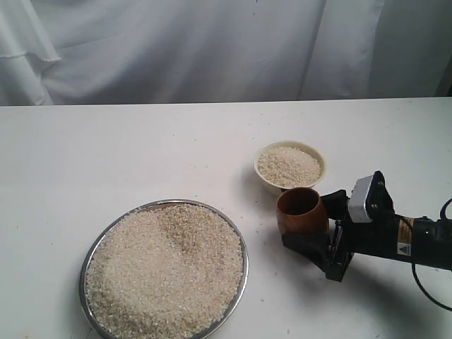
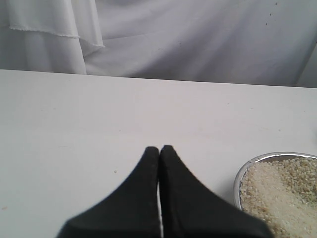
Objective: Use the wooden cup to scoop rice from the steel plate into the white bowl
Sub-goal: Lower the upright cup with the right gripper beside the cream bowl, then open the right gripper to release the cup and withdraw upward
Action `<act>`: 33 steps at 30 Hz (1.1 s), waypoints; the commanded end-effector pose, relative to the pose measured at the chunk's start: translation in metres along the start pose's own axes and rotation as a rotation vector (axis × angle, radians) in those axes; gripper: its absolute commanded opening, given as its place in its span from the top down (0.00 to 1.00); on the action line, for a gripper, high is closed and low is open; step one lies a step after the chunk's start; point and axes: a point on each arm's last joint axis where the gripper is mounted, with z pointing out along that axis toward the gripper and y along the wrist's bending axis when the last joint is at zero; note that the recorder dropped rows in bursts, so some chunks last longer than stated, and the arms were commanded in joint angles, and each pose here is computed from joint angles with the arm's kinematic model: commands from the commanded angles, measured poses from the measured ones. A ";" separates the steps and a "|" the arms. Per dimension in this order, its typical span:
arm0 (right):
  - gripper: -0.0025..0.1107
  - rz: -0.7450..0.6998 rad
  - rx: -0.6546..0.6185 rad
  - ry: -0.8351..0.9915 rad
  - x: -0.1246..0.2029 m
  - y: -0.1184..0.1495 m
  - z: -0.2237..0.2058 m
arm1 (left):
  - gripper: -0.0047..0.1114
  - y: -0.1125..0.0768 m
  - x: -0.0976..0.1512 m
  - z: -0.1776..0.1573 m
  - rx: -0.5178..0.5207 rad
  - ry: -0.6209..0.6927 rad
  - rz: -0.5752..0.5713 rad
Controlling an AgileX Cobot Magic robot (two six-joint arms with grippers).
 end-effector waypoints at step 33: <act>0.14 0.016 0.021 -0.041 -0.011 -0.005 -0.003 | 0.96 0.000 0.001 0.000 0.002 -0.007 -0.004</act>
